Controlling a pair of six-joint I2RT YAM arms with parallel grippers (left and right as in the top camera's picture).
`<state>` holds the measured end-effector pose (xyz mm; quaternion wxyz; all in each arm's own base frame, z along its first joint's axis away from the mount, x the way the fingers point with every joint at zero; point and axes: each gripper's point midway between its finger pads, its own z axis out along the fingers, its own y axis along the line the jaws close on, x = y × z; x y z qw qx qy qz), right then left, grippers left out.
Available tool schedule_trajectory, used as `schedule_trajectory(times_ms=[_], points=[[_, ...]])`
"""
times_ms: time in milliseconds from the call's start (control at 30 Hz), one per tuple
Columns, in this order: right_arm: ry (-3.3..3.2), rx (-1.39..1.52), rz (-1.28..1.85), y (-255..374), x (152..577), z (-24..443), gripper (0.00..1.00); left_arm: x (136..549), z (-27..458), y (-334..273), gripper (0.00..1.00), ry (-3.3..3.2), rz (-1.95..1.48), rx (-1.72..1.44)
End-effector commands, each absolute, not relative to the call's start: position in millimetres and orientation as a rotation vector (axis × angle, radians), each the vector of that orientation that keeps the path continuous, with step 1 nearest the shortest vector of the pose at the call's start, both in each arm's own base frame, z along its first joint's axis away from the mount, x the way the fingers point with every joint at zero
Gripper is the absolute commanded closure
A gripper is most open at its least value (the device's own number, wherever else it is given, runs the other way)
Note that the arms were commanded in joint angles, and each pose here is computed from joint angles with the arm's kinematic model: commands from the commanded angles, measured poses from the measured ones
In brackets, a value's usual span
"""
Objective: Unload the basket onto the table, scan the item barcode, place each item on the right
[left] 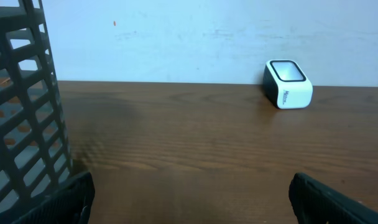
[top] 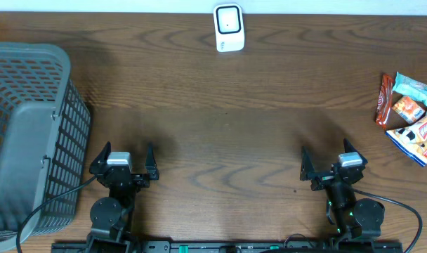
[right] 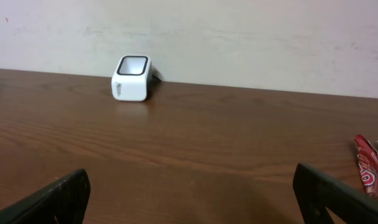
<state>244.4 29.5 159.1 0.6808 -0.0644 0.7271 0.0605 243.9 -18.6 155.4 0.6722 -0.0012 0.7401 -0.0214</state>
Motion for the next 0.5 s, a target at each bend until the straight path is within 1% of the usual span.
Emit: schedule_trajectory(times_ms=[0,467], points=[[1.635,-0.135,0.121,26.0,244.7,158.2,0.01,242.9,138.4,-17.1,0.0,1.717,-0.032,0.003],[1.635,-0.135,0.121,26.0,244.7,158.2,0.01,242.8,138.3,-18.9,0.0,1.718,-0.053,-0.002]])
